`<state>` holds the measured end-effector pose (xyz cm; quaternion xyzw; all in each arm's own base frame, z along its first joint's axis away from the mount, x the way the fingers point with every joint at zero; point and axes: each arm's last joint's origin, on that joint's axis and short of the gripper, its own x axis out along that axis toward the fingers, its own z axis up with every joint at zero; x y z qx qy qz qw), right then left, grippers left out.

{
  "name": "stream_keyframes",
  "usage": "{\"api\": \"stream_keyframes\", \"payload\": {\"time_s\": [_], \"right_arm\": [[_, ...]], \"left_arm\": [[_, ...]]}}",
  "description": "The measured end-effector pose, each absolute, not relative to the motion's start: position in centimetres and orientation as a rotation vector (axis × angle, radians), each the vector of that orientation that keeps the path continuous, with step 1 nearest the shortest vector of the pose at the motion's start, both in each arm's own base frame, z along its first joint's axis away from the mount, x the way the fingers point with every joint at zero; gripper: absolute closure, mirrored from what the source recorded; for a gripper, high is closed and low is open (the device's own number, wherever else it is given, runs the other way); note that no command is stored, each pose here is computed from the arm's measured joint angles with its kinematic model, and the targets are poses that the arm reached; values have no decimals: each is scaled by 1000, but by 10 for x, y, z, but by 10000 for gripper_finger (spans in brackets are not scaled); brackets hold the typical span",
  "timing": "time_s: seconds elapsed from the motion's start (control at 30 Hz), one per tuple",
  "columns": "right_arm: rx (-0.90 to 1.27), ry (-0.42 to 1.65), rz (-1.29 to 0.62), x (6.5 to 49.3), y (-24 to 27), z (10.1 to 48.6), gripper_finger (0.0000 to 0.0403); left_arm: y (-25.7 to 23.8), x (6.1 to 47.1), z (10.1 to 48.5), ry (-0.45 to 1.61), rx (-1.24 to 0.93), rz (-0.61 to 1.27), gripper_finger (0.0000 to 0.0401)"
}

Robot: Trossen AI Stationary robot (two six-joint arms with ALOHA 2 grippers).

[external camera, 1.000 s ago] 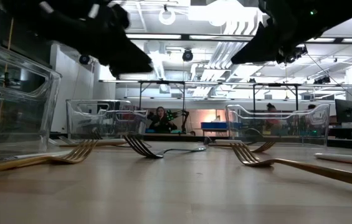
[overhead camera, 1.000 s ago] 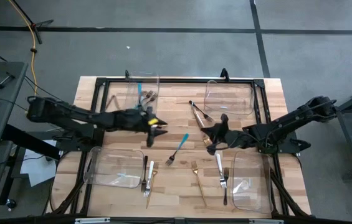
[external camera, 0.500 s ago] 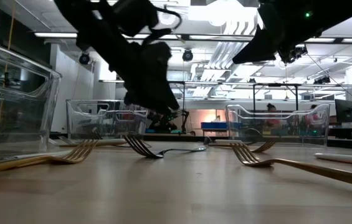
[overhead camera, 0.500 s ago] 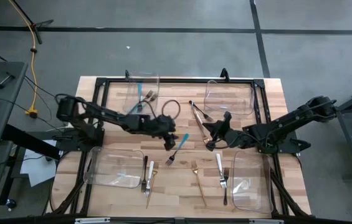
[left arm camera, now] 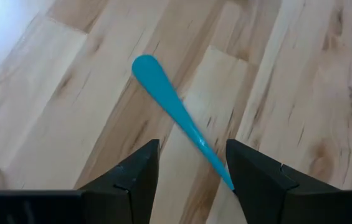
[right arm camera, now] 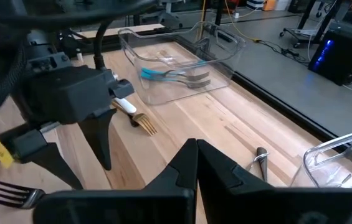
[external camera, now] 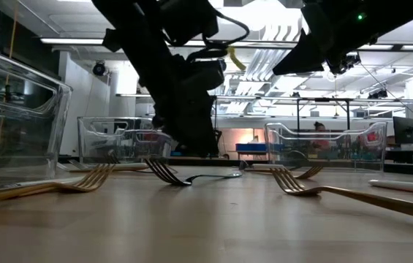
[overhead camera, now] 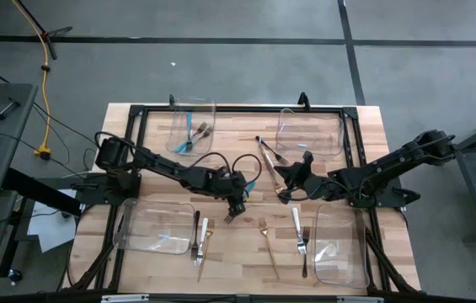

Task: Sort silverware by color (type)
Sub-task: Put the blue fork into the top left transparent bin

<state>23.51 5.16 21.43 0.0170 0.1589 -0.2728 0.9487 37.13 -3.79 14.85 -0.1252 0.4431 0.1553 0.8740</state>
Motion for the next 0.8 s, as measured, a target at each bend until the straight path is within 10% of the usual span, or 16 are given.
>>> {"api": "stream_keyframes", "payload": {"time_s": [0.8], "right_arm": [[48,317,-557,235,52,215,402]], "left_arm": [[-44,377,123,986,-328,276,222]]}}
